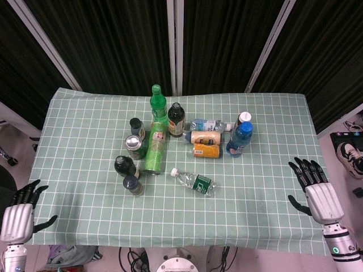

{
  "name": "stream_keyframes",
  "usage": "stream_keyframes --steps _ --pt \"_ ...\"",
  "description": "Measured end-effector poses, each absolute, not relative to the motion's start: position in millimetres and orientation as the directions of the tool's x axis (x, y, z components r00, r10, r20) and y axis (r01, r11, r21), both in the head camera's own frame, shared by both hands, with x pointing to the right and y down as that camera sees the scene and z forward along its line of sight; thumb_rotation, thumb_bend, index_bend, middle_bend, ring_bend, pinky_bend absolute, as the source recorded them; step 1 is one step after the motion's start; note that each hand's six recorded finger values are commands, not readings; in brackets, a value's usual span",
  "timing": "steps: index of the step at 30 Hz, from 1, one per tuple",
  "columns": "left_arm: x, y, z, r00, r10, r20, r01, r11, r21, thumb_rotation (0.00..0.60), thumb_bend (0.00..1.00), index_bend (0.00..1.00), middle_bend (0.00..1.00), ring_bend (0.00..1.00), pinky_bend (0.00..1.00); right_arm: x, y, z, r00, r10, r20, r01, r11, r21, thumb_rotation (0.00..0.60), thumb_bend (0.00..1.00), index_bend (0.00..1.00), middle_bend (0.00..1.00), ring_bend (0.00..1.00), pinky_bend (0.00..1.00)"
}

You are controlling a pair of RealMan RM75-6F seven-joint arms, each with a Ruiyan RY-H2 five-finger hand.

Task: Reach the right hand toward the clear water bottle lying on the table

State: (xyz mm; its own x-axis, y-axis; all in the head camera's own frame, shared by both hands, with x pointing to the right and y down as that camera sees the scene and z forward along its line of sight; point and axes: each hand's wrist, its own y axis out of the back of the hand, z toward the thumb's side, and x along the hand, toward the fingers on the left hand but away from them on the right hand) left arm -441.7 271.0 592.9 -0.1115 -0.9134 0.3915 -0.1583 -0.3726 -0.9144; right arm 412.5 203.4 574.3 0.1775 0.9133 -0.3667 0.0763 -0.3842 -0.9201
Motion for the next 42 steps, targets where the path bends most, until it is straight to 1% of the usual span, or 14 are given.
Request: stream_keyframes --steps 7,10,15,19,23,29,31,35,39,42 --pt "-441.5 271.2 593.7 -0.107 -0.913 0.393 -0.158 -0.374 -0.914 0.600 0.00 0.23 0.11 0.11 0.16 407.3 204.1 577.2 0.189 0.906 -0.377 0.078 -0.397 -0.914 0.600 0.18 0.00 0.01 0.00 0.00" --pt "-441.5 273.4 592.1 -0.108 -0.915 0.389 -0.160 -0.370 -0.915 0.600 0.00 0.23 0.11 0.11 0.16 399.5 204.2 581.7 0.215 0.895 -0.391 0.089 -0.417 -0.904 0.600 0.18 0.00 0.01 0.00 0.00" --pt "-444.5 279.5 589.5 -0.122 -0.916 0.382 -0.170 -0.360 -0.917 0.600 0.00 0.23 0.11 0.11 0.16 374.0 200.4 597.0 0.275 0.861 -0.427 0.134 -0.474 -0.870 0.600 0.17 0.00 0.02 0.00 0.00" --pt "-444.3 281.7 587.9 -0.117 -0.920 0.374 -0.173 -0.352 -0.920 0.600 0.00 0.23 0.11 0.11 0.16 337.8 192.7 616.0 0.350 0.815 -0.461 0.170 -0.539 -0.825 0.600 0.16 0.00 0.03 0.00 0.00" --pt "-446.0 284.8 586.1 -0.121 -0.923 0.366 -0.178 -0.343 -0.923 0.600 0.00 0.23 0.11 0.11 0.16 283.9 181.0 641.2 0.437 0.750 -0.496 0.209 -0.621 -0.755 0.600 0.16 0.00 0.03 0.00 0.01" --pt "-455.8 293.3 580.3 -0.156 -0.925 0.348 -0.184 -0.319 -0.930 0.600 0.00 0.23 0.11 0.11 0.16 212.4 164.9 673.4 0.488 0.689 -0.536 0.262 -0.701 -0.663 0.600 0.16 0.00 0.04 0.00 0.03" --pt "-460.0 297.0 580.7 -0.169 -0.921 0.352 -0.183 -0.321 -0.929 0.600 0.00 0.23 0.11 0.11 0.16 194.7 163.6 682.4 0.498 0.665 -0.556 0.265 -0.728 -0.632 0.600 0.16 0.00 0.04 0.00 0.04" --pt "-463.2 301.4 583.1 -0.177 -0.915 0.362 -0.192 -0.329 -0.925 0.600 0.00 0.23 0.11 0.11 0.16 152.3 166.6 702.4 0.535 0.596 -0.599 0.249 -0.789 -0.562 0.600 0.16 0.00 0.04 0.00 0.04" --pt "-465.1 303.5 584.8 -0.180 -0.912 0.368 -0.194 -0.334 -0.923 0.600 0.00 0.23 0.11 0.11 0.16 134.8 166.6 716.1 0.532 0.583 -0.614 0.236 -0.799 -0.554 0.600 0.16 0.00 0.05 0.00 0.05" --pt "-465.8 304.1 585.0 -0.182 -0.912 0.369 -0.196 -0.334 -0.922 0.600 0.00 0.23 0.11 0.11 0.16 131.8 165.5 725.8 0.518 0.585 -0.624 0.227 -0.797 -0.559 0.600 0.17 0.00 0.08 0.00 0.08"
